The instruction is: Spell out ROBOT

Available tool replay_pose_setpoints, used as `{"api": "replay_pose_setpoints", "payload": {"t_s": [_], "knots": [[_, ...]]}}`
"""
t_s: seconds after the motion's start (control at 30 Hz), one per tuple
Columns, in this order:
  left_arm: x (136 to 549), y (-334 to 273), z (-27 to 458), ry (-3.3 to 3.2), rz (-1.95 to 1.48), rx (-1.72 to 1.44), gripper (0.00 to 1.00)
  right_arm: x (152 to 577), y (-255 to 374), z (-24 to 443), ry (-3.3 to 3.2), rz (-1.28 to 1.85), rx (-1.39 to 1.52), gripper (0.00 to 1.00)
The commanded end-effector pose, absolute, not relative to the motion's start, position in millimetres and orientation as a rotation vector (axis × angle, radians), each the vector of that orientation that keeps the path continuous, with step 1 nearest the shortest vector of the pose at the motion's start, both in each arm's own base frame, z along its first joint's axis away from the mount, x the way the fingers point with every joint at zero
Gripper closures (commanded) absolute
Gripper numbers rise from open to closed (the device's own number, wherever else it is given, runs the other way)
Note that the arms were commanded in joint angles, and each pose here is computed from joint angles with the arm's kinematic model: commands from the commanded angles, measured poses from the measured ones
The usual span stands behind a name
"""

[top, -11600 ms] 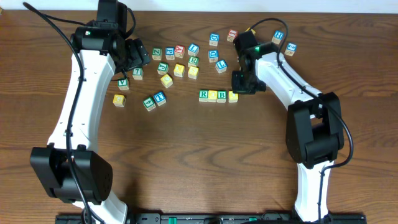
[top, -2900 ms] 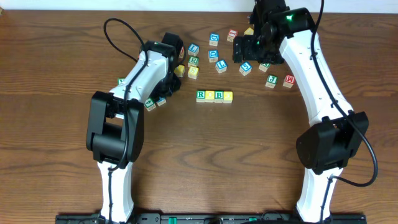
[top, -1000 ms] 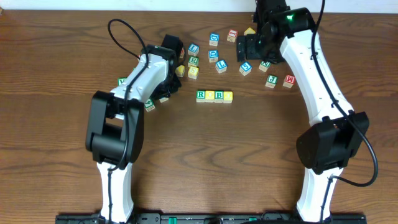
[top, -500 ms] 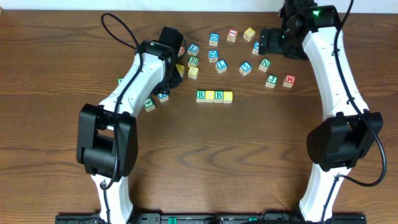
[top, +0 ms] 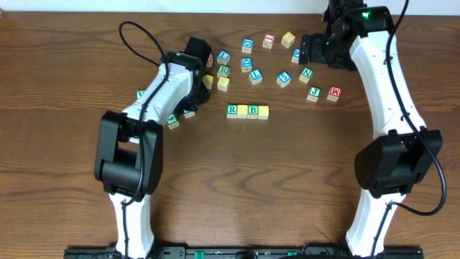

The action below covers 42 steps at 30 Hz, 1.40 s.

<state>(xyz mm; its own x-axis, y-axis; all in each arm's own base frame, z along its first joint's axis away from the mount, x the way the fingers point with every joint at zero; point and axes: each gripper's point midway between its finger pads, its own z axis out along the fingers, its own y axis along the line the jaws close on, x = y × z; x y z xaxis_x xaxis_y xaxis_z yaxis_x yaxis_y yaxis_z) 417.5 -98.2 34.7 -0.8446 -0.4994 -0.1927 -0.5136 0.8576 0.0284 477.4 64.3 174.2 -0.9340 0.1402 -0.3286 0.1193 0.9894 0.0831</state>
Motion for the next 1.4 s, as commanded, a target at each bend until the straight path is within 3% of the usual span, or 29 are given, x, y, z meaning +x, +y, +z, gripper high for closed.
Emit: {"api": "replay_pose_setpoints", "payload": {"t_s": [0.0,0.53,0.7,0.97,1.1,1.23,1.37], "knots": [[411,-94,19,2.885,0.163,-0.803,0.48,477,64,191,2.757,0.088,0.192,0.02],[402,-92,2,2.914,0.194,-0.807,0.53,475,64,190,2.764,0.086,0.192,0.02],[404,-92,2,2.908,0.188,-0.806,0.69,475,64,190,2.765,0.086,0.192,0.02],[407,-93,5,2.906,0.179,-0.781,0.69,475,64,190,2.765,0.086,0.193,0.01],[414,-95,20,2.902,0.160,-0.707,0.69,475,63,190,2.764,0.084,0.194,0.01],[420,-103,47,2.883,0.087,-0.625,0.69,478,65,192,2.750,0.074,0.188,0.10],[421,-119,75,2.852,-0.025,-0.557,0.69,483,60,193,2.731,0.076,0.204,0.06]]}}
